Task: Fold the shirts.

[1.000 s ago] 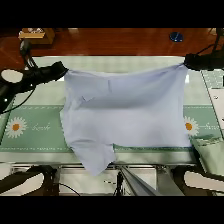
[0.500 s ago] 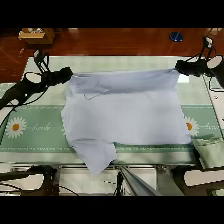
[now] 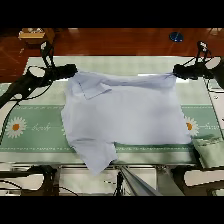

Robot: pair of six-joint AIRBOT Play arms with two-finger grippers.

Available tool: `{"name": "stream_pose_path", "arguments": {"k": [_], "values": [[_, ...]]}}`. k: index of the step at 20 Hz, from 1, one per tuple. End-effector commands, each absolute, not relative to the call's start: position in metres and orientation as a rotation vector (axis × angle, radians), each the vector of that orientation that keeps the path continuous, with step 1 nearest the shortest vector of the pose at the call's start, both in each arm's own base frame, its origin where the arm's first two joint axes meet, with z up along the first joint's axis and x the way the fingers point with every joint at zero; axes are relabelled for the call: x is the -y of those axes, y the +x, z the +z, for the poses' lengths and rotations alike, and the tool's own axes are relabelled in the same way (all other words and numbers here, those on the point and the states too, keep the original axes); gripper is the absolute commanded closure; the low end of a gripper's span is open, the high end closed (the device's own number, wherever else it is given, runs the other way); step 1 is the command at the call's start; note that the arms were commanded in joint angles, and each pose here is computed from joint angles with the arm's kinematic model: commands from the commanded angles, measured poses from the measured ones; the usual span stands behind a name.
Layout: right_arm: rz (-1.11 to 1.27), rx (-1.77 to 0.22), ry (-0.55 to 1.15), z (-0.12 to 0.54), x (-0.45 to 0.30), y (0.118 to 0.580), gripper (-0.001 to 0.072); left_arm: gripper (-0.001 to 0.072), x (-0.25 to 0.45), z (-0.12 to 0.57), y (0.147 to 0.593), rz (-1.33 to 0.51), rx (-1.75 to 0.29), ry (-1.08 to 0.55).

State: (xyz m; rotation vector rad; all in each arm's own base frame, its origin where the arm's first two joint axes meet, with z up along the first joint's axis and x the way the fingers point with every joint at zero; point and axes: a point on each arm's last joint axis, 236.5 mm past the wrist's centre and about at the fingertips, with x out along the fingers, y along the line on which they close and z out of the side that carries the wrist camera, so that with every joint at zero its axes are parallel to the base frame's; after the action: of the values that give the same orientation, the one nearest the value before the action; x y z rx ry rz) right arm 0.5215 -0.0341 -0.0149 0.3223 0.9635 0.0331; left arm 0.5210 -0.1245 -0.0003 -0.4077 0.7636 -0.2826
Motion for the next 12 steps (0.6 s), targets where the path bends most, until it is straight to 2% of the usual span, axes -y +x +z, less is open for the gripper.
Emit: {"name": "stream_pose_path", "arguments": {"k": [1, 3, 7, 12], "values": [[0.066, -0.978, 0.212, 0.01, 0.036, 0.504, 0.0679, 0.0681, 0.139, -0.011, 0.487, -0.379, -0.911, -0.367], [0.032, -1.003, 0.074, 0.023, 0.056, 0.488, 0.0679, 0.0682, 0.13, -0.02, 0.46, -0.38, -1.034, -0.314], [-0.001, -1.143, 0.151, 0.006, 0.077, 0.455, 0.0679, 0.0682, 0.101, -0.041, 0.414, -0.329, -1.243, -0.174], [0.034, -1.36, 0.216, -0.035, 0.072, 0.419, 0.0679, 0.0681, 0.092, -0.046, 0.415, -0.31, -1.251, -0.163]]}}
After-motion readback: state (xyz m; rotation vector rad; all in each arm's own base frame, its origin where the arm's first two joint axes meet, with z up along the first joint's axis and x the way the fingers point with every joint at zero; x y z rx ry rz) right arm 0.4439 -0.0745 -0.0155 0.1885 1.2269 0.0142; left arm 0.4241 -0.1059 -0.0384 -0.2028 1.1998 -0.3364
